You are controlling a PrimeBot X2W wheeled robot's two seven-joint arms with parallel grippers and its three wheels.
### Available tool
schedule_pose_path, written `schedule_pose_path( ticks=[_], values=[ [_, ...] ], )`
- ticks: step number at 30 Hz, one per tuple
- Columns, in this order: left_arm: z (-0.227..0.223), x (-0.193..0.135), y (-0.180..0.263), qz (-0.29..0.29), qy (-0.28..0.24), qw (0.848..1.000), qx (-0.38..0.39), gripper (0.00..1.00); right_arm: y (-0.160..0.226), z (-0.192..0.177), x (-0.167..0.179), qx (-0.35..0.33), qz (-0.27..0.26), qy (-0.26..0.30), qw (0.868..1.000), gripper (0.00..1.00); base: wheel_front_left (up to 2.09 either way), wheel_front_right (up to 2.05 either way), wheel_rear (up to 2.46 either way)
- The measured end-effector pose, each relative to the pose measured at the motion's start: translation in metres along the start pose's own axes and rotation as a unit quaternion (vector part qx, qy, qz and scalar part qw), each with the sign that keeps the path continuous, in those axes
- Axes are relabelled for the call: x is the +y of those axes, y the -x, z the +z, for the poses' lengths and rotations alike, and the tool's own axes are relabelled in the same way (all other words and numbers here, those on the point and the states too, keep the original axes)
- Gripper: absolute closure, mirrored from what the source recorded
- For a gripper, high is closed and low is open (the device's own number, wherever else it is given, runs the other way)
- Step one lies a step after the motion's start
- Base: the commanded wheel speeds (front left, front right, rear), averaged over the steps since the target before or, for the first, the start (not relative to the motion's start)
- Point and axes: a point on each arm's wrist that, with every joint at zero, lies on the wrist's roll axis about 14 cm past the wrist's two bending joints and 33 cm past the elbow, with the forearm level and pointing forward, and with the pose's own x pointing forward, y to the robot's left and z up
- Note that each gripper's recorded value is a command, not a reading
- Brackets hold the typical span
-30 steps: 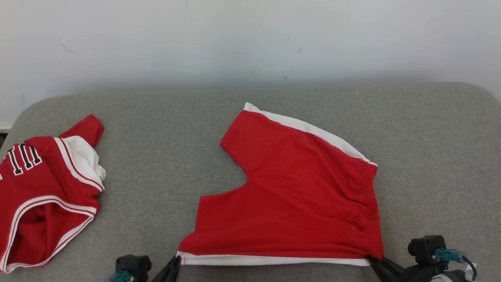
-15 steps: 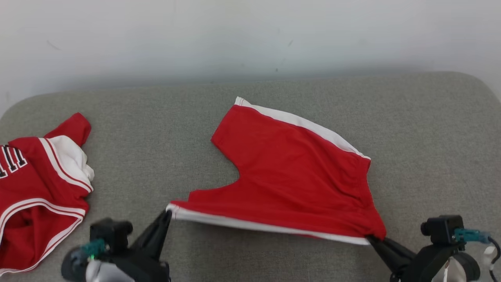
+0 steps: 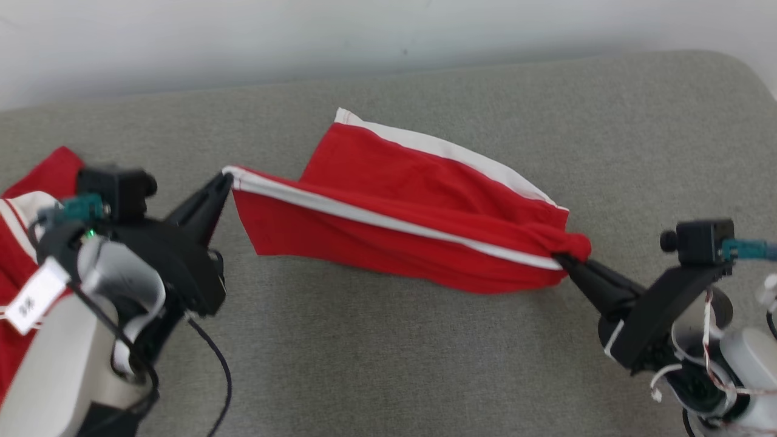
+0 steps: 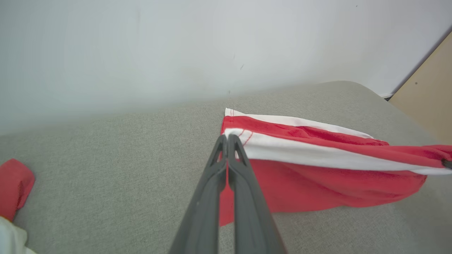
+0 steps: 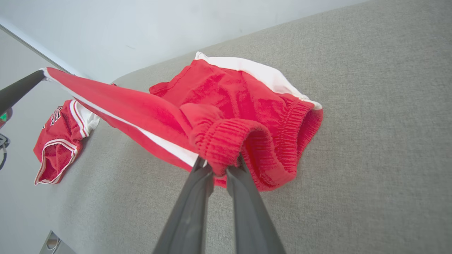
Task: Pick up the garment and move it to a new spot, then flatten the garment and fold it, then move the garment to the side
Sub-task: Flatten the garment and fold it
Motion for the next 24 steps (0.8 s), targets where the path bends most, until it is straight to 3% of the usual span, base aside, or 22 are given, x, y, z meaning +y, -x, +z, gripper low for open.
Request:
schedule_pose_path(
  ticks=[15,24],
  values=[
    [0.008,0.006,-0.095,-0.039,-0.031,0.996,0.074,1.0,-0.044,0.035,-0.031,-0.024,-0.021,-0.079,0.996,1.0,0.0,0.0,0.0],
    [-0.01,0.012,-0.138,-0.049,-0.059,0.989,0.127,1.0,-0.067,0.034,-0.049,-0.014,-0.041,-0.092,0.995,1.0,0.0,0.0,0.0]
  ],
)
